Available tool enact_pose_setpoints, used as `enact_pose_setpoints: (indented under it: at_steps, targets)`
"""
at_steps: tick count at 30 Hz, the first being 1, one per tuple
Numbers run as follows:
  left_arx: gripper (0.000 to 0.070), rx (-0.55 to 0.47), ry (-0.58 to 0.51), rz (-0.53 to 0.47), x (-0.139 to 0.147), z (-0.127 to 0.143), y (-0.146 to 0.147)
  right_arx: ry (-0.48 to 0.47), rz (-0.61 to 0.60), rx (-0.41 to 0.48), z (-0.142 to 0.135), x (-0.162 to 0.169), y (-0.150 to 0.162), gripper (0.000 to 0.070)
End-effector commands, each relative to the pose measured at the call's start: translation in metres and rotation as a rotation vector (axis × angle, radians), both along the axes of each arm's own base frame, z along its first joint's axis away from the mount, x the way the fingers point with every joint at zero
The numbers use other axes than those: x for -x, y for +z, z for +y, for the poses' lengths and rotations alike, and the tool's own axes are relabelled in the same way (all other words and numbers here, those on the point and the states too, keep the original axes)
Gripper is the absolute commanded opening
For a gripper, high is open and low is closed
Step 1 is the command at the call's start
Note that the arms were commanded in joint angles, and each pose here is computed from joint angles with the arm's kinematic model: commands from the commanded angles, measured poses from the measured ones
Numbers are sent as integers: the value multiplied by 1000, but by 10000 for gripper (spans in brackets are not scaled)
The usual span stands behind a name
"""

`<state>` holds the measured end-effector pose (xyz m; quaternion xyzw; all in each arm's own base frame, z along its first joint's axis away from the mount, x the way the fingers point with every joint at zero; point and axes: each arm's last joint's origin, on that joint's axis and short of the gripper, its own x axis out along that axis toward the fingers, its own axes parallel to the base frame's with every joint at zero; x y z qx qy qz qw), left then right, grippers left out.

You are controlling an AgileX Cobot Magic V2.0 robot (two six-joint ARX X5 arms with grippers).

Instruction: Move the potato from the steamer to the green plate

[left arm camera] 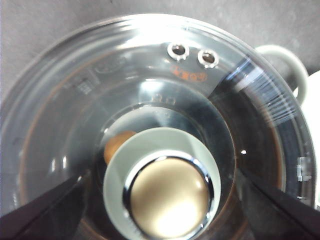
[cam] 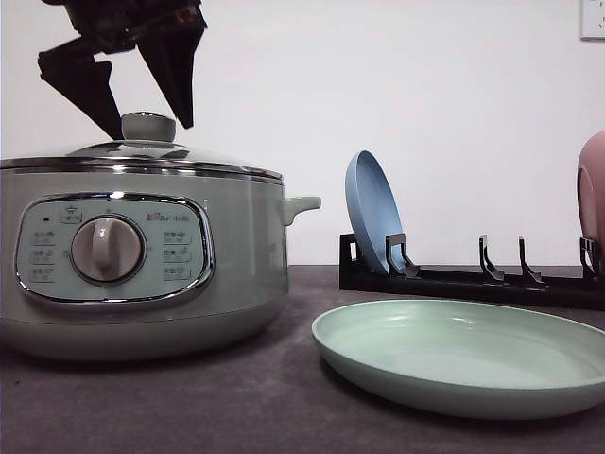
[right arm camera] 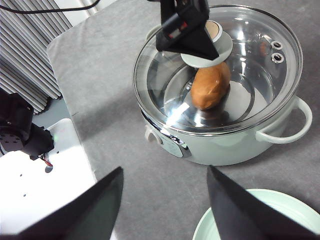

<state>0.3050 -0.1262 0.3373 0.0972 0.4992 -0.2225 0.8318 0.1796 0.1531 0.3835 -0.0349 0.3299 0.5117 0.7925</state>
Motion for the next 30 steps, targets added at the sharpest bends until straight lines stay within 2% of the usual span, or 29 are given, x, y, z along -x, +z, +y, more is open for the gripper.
enact_pose_setpoints:
  at_steps: [1, 4, 8, 12, 15, 18, 26, 28, 30]
  targets:
    - [572, 0, -15, -17, -3, -4, 3, 12, -13, 0, 4, -1, 2, 332]
    - [514, 0, -19, -15, -3, -6, 3, 13, -16, 1, 4, -1, 2, 332]
    - [488, 0, -18, -11, -2, -6, 3, -7, -27, 15, 3, -2, 2, 332]
    - [374, 1, -14, -4, -2, -7, 2, -8, -28, 16, 3, -2, 2, 332]
    - [337, 0, -13, 0, -1, -7, 2, -8, -28, 16, 3, -2, 2, 332]
    - [333, -1, -3, 14, 0, -6, 2, -9, -29, 16, 3, -2, 2, 332]
    - [75, -9, -3, 35, 1, -5, 1, -22, -35, 24, 3, -2, 2, 332]
    - [22, -12, -3, 42, 2, -5, 0, -23, -35, 24, 3, -2, 2, 332]
    - [9, -14, -3, 46, 2, -5, 0, -23, -35, 24, 3, -2, 2, 332]
